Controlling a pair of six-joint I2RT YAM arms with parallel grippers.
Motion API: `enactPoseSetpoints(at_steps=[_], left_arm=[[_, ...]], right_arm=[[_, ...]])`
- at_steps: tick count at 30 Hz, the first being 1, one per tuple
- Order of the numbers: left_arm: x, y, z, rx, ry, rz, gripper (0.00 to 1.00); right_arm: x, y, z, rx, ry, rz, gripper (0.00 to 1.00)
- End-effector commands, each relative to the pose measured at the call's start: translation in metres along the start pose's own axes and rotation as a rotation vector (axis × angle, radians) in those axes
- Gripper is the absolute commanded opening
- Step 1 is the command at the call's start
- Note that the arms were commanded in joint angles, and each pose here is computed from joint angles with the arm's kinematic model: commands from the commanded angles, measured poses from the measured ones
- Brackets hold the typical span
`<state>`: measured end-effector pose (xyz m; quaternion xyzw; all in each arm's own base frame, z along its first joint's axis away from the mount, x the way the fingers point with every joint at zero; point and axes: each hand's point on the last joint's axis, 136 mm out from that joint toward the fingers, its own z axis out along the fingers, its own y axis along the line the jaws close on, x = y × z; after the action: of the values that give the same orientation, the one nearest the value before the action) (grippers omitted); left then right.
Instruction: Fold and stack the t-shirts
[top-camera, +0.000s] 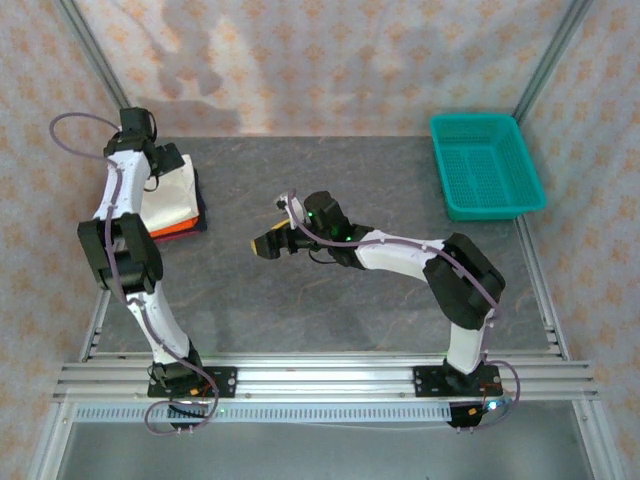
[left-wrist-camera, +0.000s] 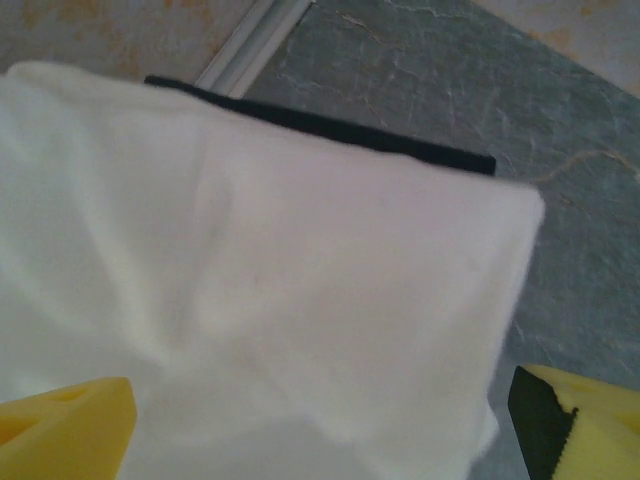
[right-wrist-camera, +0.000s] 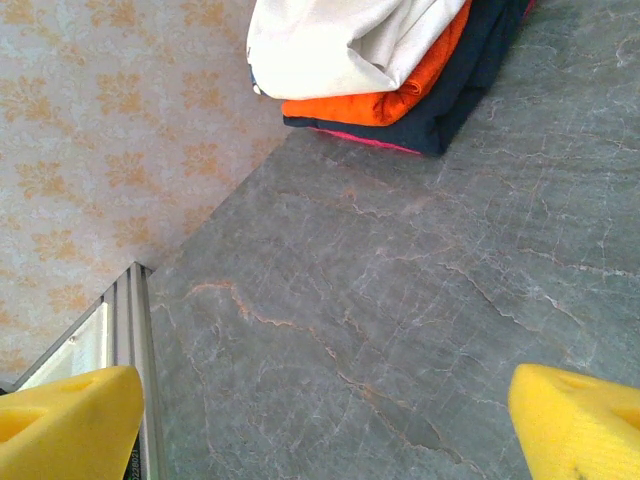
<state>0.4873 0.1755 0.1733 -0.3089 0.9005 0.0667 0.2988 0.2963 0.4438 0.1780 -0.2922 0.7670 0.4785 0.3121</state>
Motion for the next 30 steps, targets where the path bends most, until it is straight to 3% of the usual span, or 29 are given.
enactPoseSetpoints(at_steps=[1,8,13,22,26,30], left_arm=[[0.021,0.006,0.03,-0.038,0.131,0.052,0.95],[0.035,-0.02,0.043,0.057,0.198,0.092,0.95],[0.026,-0.029,0.017,0.111,0.134,0.097,0.99],[-0.01,-0.045,-0.098,0.221,-0.165,0.073,1.0],[0.013,-0.057,-0.142,0.236,-0.299,0.124,1.0],[0.062,-0.069,-0.161,0.265,-0.386,0.209,1.0]], right_arm=[[-0.013,0.012,-0.001,-0.039,-0.041,-0.025,0.94],[-0.013,0.011,-0.001,-0.038,-0.039,-0.018,0.94],[-0.012,0.012,-0.004,-0.036,-0.036,-0.024,0.93],[-0.03,-0.022,-0.046,0.107,-0.139,-0.007,0.93],[-0.039,-0.058,-0.087,0.259,-0.232,0.02,0.93],[-0.043,-0.099,-0.148,0.472,-0.35,0.05,0.94]])
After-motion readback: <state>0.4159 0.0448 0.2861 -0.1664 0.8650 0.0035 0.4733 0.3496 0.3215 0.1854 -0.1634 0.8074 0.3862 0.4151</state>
